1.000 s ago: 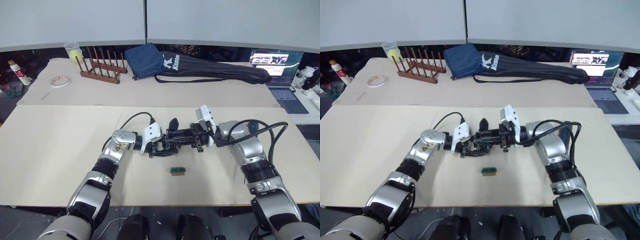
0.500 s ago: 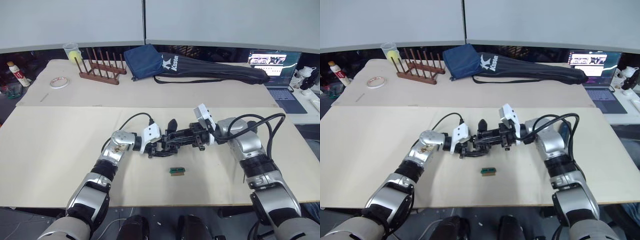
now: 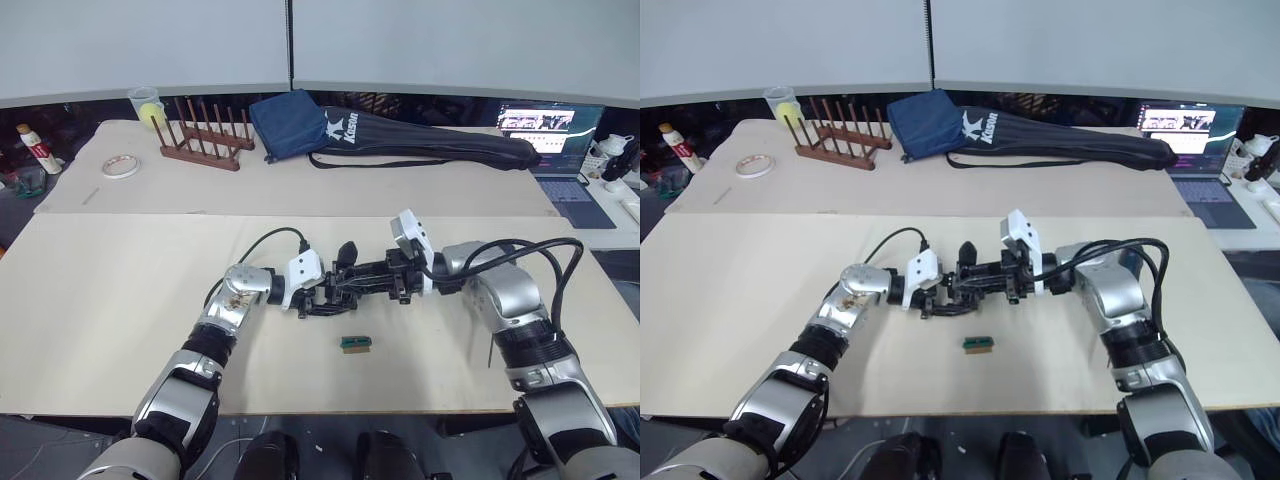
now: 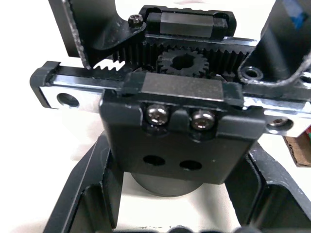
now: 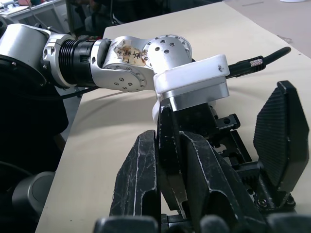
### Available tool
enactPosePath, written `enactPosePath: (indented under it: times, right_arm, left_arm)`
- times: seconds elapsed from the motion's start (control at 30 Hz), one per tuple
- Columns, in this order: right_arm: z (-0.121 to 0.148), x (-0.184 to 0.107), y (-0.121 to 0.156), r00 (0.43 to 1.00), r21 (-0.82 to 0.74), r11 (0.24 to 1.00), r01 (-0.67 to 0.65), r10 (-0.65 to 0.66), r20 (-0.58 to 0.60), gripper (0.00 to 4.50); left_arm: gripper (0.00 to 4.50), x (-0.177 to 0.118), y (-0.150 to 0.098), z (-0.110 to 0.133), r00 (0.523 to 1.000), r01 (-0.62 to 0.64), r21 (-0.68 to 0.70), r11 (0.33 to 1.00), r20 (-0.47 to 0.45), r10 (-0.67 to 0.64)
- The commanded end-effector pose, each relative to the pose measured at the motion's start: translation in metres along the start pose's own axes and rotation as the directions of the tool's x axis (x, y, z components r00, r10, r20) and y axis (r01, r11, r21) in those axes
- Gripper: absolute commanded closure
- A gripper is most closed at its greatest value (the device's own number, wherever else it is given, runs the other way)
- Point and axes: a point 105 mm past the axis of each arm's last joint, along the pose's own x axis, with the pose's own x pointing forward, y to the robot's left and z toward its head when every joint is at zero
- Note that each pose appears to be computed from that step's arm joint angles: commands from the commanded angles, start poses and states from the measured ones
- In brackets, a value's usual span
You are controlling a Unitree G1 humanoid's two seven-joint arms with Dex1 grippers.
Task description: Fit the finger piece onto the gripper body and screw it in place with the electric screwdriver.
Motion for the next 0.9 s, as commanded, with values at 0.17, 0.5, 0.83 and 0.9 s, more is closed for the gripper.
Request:
enactPosePath:
  times: [0.17, 0.5, 0.83, 0.9]
  right_arm:
    - [-0.072, 0.001, -0.001, 0.972, 0.066, 0.997, -0.028, 0.042, -0.233, 4.20]
    - [-0.067, 0.001, 0.011, 0.983, 0.161, 0.987, -0.019, 0.048, -0.180, 4.20]
    - [-0.052, 0.004, 0.003, 0.992, 0.140, 0.990, 0.003, 0.014, -0.125, 4.20]
    - [-0.051, 0.003, 0.006, 0.993, 0.139, 0.990, -0.006, 0.022, -0.116, 4.20]
  left_arm:
    - [2.19, -0.009, 0.006, 0.012, 0.999, -0.031, 0.019, 0.999, 0.032, 0.031]
    - [2.19, -0.009, 0.007, 0.012, 0.999, -0.029, 0.018, 0.999, 0.030, 0.028]
    - [2.19, -0.007, 0.007, 0.014, 0.999, -0.023, 0.022, 0.999, 0.031, 0.023]
    - [2.19, -0.008, 0.006, 0.013, 0.999, -0.023, 0.022, 1.000, 0.031, 0.022]
